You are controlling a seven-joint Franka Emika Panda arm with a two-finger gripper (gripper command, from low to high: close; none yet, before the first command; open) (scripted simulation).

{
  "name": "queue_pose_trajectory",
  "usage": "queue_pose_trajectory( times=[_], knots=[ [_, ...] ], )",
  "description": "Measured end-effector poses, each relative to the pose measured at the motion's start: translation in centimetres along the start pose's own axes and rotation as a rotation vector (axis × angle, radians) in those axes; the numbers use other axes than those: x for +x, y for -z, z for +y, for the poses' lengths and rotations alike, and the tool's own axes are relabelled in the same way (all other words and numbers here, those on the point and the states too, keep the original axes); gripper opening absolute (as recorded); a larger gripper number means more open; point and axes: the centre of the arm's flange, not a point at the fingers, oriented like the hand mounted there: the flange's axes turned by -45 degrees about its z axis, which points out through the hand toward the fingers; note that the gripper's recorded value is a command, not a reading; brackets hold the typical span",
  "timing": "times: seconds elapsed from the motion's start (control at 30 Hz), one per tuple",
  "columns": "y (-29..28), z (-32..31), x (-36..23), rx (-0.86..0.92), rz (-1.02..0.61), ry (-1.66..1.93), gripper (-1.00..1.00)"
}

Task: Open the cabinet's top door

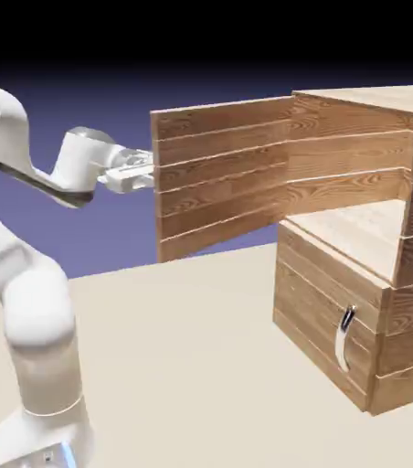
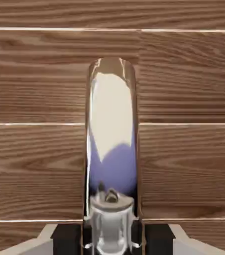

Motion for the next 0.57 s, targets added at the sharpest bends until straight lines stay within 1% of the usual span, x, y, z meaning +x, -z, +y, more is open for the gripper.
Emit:
queue_pose_trajectory(
  times=[0.57],
  knots=[
    [6.8, 4.0, 0.0, 0.225, 0.0, 0.0, -1.0]
  ],
)
